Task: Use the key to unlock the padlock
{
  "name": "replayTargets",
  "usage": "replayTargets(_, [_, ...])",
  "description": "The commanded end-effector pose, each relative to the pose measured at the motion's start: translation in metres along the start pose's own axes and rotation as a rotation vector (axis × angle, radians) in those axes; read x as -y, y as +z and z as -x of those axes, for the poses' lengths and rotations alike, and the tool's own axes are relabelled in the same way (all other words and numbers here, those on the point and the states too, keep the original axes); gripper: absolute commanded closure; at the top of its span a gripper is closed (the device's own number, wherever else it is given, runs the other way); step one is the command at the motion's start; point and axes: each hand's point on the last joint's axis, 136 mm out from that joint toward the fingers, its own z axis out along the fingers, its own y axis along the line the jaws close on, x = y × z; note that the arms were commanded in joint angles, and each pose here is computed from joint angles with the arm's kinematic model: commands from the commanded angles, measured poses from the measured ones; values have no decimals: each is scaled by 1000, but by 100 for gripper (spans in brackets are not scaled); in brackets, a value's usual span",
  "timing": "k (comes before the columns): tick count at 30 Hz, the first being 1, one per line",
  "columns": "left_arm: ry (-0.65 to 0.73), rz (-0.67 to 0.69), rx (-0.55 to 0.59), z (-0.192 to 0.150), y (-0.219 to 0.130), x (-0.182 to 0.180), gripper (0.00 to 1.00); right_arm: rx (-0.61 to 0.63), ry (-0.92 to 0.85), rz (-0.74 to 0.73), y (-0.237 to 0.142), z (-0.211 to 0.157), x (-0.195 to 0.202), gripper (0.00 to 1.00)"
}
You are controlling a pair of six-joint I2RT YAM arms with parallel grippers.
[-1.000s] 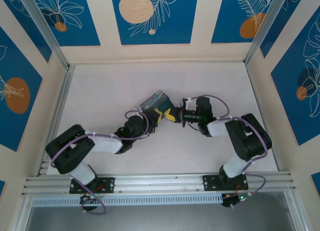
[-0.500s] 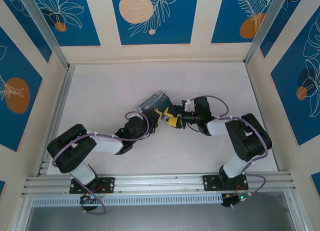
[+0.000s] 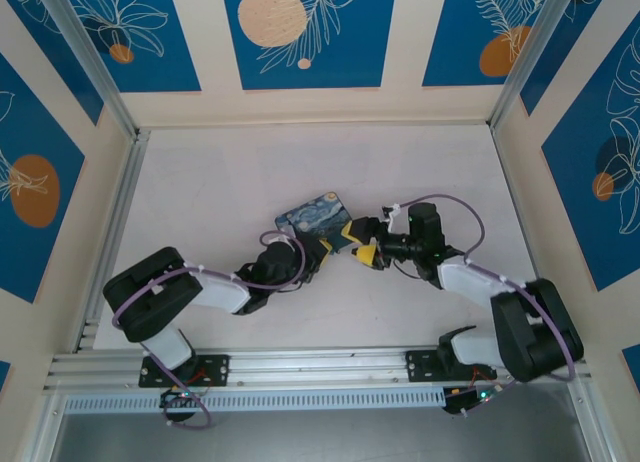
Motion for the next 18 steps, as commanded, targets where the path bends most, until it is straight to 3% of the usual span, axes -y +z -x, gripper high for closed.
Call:
replayTargets(1, [77,39,-38,-5,0,-8,100,9,-111,-170,-13,-8,13,14])
replayTargets(7, [167,103,-89,-7,-1,-9,100,46,-328,-381,-21,-9,24,20])
replayTargets(18, [223,177,-219,-17,1,-5,100,14,-699,-664,7,-26,51,50])
